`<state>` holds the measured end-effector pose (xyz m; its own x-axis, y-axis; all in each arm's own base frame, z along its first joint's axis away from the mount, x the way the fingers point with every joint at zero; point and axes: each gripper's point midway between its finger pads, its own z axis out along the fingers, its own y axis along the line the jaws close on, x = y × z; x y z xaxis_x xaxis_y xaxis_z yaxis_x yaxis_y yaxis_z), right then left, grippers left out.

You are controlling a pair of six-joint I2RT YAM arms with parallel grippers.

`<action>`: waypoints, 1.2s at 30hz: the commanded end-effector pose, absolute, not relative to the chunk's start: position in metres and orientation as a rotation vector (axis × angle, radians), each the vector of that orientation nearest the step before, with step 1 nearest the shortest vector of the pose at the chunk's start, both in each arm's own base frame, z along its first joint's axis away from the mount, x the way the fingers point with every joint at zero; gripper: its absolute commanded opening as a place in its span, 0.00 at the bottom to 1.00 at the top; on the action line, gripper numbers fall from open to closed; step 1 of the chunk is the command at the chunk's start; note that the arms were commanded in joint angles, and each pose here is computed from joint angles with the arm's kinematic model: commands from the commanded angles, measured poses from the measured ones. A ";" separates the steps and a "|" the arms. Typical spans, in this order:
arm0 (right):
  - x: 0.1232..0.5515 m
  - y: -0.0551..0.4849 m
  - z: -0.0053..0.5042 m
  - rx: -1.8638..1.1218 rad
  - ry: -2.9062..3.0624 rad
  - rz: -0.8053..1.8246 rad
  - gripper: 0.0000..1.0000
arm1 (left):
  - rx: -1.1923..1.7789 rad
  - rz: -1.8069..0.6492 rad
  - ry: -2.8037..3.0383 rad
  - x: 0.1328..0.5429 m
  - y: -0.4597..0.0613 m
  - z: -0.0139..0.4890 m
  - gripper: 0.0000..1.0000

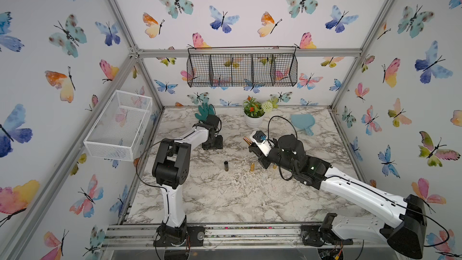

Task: Open the lipstick cap
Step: Place the cover at the center of the board, then place the lipstick at the center of the board.

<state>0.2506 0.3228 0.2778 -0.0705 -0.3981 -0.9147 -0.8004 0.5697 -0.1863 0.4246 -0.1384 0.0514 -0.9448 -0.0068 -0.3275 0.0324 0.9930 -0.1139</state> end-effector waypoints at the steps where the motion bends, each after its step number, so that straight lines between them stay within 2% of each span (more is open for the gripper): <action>1: 0.249 0.327 0.270 -1.004 1.694 0.466 0.02 | 0.029 -0.243 2.682 0.423 -0.140 0.130 0.64; 7: 0.250 0.337 0.258 -1.026 1.702 0.492 0.02 | 0.099 -0.741 2.522 0.386 -0.169 0.223 0.72; 14: 0.253 0.352 0.247 -1.059 1.706 0.527 0.02 | 0.292 -1.146 2.398 0.320 -0.202 0.277 0.74; 24: 0.256 0.376 0.243 -1.094 1.690 0.595 0.02 | 0.393 -1.222 2.369 0.287 -0.206 0.276 0.75; 31: 0.257 0.388 0.241 -1.114 1.687 0.607 0.02 | 0.402 -1.219 2.378 0.285 -0.207 0.270 0.75; 36: 0.258 0.394 0.241 -1.117 1.682 0.616 0.02 | 0.425 -1.224 2.389 0.288 -0.213 0.267 0.71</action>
<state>0.2578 0.3815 0.2264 -0.1092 -0.4296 -0.8964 -0.8807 0.4599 -0.1131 0.2923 -0.2058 0.2611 -0.8749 0.0457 -0.4821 0.4116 0.5945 -0.6907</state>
